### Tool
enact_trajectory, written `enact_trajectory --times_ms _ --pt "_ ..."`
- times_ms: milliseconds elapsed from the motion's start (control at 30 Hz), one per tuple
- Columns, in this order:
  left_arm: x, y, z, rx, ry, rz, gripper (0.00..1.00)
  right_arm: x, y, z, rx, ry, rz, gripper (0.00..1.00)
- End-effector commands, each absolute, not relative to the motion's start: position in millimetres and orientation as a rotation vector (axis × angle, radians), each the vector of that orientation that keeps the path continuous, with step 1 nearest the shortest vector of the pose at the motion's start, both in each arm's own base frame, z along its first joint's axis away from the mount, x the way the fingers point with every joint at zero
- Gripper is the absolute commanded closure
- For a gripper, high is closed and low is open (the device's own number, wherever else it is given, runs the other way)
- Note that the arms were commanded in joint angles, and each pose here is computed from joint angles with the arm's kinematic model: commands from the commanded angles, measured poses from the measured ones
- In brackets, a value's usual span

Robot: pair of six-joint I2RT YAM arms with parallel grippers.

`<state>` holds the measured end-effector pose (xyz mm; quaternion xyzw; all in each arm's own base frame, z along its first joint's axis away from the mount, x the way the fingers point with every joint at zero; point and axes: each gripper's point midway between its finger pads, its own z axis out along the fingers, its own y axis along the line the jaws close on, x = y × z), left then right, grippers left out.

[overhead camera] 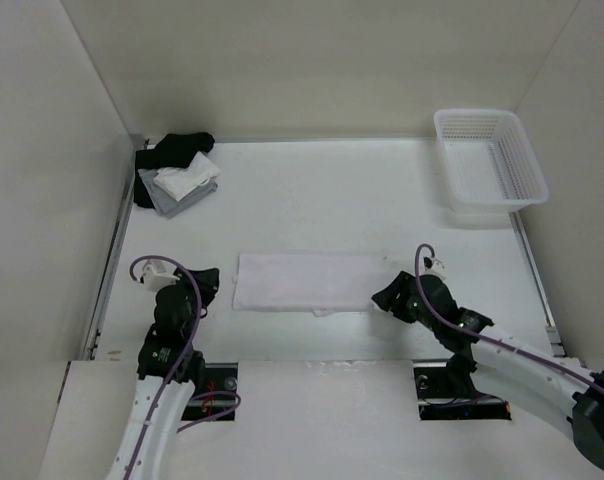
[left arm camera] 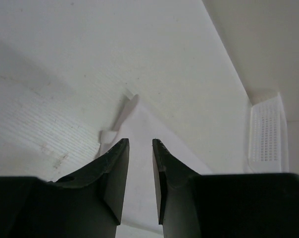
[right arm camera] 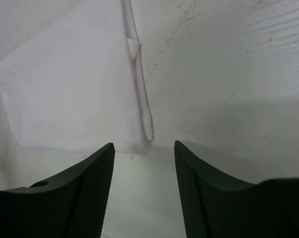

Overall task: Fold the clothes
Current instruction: Fold the tank top

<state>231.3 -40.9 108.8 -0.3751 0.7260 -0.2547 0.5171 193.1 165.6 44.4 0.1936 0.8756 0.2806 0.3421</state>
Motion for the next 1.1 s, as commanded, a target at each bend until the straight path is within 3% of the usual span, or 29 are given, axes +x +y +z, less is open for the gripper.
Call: enact_trajectory --times_ms 0,567,667,733,900,1067 --pt "246.3 -45.3 146.5 -0.817 1.653 -0.646 0.76 220.4 172.5 74.6 0.443 2.161 0.768 0.41" --pt "273.7 -117.9 143.1 -0.664 1.699 -0.813 0.76 256.0 204.7 46.7 0.457 2.247 1.006 0.66" --pt "274.0 -122.1 142.0 -0.652 1.704 -0.822 0.76 264.0 203.7 41.9 0.492 2.24 1.014 0.86" --pt "273.4 -124.9 141.4 -0.646 1.706 -0.83 0.76 268.6 194.2 44.6 0.529 2.203 0.988 0.94" --pt "271.0 -137.2 138.1 -0.627 1.725 -0.863 0.76 267.1 159.1 59.0 0.588 2.137 0.839 0.99" --pt "270.7 -155.8 140.1 -0.587 1.734 -0.899 0.76 263.7 132.9 109.6 0.524 2.058 0.699 0.98"
